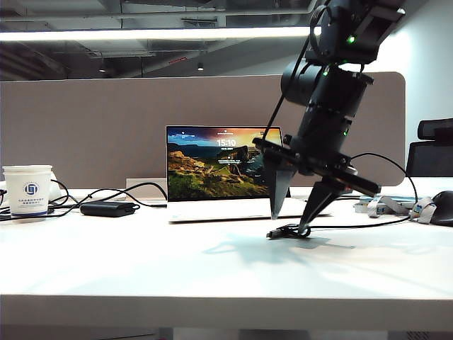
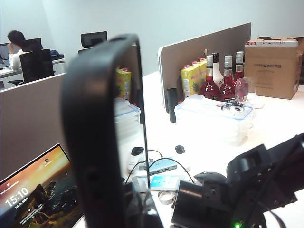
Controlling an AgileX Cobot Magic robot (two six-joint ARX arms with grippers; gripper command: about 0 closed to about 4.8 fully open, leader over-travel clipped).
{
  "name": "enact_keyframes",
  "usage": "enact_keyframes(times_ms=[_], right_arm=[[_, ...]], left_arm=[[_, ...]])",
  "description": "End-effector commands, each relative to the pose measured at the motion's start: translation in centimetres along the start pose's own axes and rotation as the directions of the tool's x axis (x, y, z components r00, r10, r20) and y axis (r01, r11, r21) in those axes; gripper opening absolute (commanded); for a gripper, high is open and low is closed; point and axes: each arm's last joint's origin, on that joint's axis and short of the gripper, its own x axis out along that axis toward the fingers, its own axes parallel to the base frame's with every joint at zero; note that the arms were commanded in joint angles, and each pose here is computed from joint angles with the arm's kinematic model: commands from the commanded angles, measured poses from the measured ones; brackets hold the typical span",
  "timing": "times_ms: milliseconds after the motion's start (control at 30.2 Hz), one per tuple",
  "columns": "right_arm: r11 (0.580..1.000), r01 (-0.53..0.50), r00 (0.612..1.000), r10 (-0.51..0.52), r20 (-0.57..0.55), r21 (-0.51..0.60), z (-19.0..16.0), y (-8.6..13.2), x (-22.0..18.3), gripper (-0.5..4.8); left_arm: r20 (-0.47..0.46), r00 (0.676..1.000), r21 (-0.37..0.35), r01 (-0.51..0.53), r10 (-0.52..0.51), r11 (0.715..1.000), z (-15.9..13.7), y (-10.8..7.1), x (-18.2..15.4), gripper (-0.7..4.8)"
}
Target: Pick up the black phone, pick up the charger plug, insert the charger plug into the phone's charging port, and finally place the connected phone back on the desk.
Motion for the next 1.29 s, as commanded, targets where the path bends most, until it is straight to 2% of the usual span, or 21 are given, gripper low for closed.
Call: enact_keyframes(times_ms=[33, 364, 463, 562, 628, 761, 893, 1025, 1091, 1224, 1290], right_arm=[[1.000, -0.004, 1.000, 0.004, 0.002, -0.002, 0.0, 0.1, 0.3, 2.12], [1.000, -0.010, 1.000, 0.010, 0.013, -0.001, 0.2, 0.2, 0.7, 2.11], [0.998, -0.057, 0.996, 0.057, -0.071, -0.001, -0.1, 0.4, 0.4, 2.11], [0.997, -0.079, 0.993, 0.078, -0.090, -0.016, -0.7, 0.8, -0.1, 2.11], [0.996, -0.090, 0.993, 0.088, -0.079, -0.023, -1.1, 1.0, -0.7, 2.11], [0.997, -0.078, 0.996, 0.079, 0.048, -0.019, -1.9, 1.7, -2.0, 2.13], [0.989, -0.145, 0.986, 0.142, 0.081, 0.027, -3.0, 3.1, -2.2, 2.25], [0.992, -0.129, 0.970, 0.126, 0.208, 0.000, -3.0, 4.6, -4.1, 2.25], [0.992, -0.125, 0.971, 0.119, 0.209, 0.015, -2.5, 4.4, -4.3, 2.25], [0.999, 0.012, 0.982, -0.020, 0.187, 0.041, -2.7, 3.3, -3.4, 2.25], [0.998, 0.033, 0.981, -0.041, 0.192, 0.047, -2.8, 3.2, -2.9, 2.25]], left_arm=[[0.044, 0.999, 0.022, 0.002, -0.003, 1.000, 0.8, -0.1, -0.2, -0.06], [0.044, 0.999, 0.022, 0.002, -0.003, 1.000, 0.8, -0.1, -0.2, -0.06], [0.045, 0.999, 0.023, 0.002, -0.003, 1.000, 0.8, -0.1, -0.2, -0.06], [0.046, 0.999, 0.023, -0.001, 0.000, 1.000, 0.8, -0.1, -0.2, -0.06], [0.048, 0.999, 0.024, -0.001, 0.000, 1.000, 0.9, -0.1, -0.3, -0.06], [0.066, 0.998, 0.033, -0.003, 0.001, 0.999, 1.2, -0.2, -0.4, -0.06], [0.079, 0.997, 0.040, -0.005, 0.002, 0.999, 1.7, -0.4, -0.9, -0.06], [0.109, 0.994, 0.055, -0.010, 0.004, 0.998, 2.5, -0.7, -1.8, -0.06], [0.121, 0.993, 0.062, -0.012, 0.004, 0.998, 2.9, -0.9, -2.1, -0.06], [0.132, 0.991, 0.067, -0.013, 0.005, 0.998, 3.3, -1.1, -2.6, -0.06], [0.136, 0.991, 0.068, -0.014, 0.004, 0.998, 3.4, -1.1, -2.7, -0.06]])
